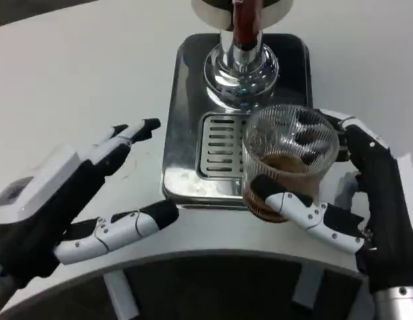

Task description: Grasp the cup under the faucet to collect the drink, then remove the cup.

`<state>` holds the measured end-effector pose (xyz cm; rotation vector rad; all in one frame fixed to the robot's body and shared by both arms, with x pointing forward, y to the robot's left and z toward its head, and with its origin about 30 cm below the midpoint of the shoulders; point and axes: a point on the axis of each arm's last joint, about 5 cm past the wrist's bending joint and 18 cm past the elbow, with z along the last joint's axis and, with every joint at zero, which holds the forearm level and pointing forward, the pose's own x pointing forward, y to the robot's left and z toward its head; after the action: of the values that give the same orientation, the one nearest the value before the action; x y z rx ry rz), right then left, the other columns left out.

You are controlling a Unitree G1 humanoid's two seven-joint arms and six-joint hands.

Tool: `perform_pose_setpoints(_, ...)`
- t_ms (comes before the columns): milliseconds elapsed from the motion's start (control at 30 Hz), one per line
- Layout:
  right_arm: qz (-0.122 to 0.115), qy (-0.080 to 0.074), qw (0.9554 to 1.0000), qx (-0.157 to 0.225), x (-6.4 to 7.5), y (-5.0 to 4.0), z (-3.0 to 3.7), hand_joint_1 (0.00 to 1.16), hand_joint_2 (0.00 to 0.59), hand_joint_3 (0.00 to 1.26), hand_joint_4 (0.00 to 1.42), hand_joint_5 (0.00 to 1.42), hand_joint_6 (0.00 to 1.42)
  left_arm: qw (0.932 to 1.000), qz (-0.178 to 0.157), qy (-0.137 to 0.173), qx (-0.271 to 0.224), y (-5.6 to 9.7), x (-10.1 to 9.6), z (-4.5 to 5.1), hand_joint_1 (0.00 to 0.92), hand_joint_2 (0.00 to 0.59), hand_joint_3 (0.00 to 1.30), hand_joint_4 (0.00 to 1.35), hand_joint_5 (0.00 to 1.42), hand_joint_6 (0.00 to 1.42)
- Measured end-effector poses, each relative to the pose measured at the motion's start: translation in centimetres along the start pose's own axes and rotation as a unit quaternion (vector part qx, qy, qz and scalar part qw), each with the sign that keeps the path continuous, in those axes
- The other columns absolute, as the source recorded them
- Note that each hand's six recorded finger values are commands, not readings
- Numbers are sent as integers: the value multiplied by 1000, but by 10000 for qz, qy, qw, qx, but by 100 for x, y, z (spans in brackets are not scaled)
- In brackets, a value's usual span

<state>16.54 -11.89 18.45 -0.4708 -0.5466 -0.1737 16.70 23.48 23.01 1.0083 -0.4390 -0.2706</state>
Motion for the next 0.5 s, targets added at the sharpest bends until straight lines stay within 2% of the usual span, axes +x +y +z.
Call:
perform_pose_setpoints(267,122,-101,9999,-26,-42,23,33,839,218,818,953,1185,1346,9990,-266,234,281,-12,-41,71,0,113,9,0,0,107)
perform_pose_setpoints(500,191,-378,9991,38,-50,40,119,839,222,819,953,1185,1345,9983,-405,215,368,-12,-113,173,0,113,1,0,0,98)
